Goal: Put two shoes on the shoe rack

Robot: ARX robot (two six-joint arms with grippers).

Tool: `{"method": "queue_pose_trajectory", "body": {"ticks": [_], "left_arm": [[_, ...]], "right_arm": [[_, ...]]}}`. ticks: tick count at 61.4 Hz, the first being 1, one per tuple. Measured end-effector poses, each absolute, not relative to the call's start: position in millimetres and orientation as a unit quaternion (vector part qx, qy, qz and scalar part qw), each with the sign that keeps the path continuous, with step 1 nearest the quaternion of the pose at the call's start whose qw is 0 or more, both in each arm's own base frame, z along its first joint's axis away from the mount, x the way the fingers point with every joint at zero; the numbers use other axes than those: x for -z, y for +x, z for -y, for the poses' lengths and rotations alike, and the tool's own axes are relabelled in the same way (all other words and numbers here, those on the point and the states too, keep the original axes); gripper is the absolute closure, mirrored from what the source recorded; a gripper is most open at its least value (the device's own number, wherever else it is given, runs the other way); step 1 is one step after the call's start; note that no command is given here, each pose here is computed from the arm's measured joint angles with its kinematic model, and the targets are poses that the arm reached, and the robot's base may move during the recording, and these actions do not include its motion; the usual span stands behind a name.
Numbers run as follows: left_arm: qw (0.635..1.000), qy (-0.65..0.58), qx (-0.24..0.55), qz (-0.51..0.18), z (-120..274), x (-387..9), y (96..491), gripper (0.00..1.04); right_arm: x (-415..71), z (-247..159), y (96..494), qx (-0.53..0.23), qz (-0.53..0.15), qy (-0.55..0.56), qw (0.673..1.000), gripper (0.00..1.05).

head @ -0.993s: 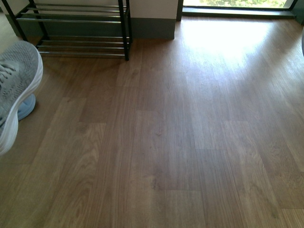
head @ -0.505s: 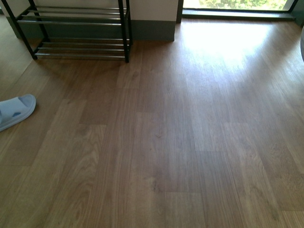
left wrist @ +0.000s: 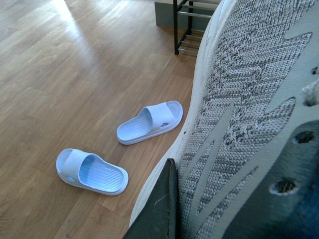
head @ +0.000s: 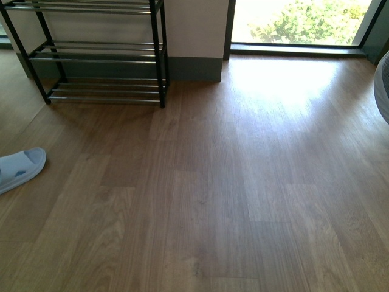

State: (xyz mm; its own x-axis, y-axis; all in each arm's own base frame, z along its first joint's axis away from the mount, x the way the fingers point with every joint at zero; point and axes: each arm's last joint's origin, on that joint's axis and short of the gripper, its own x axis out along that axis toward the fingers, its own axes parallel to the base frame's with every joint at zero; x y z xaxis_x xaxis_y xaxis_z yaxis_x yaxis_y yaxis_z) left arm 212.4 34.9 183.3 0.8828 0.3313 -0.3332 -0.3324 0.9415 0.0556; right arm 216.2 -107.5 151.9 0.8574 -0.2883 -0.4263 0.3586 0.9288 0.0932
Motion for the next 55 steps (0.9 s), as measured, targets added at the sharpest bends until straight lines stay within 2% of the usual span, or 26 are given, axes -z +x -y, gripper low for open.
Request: {"method": "queue_pose_trajectory", "body": {"ticks": [55], "left_arm": [[0.970,-0.001,-0.171,-0.174,-34.1,-182.2,211.8,1.03]], "right_arm": [[-152.0,107.5,216.1,0.167,-0.207,0.085,0.960,1.04]]}}
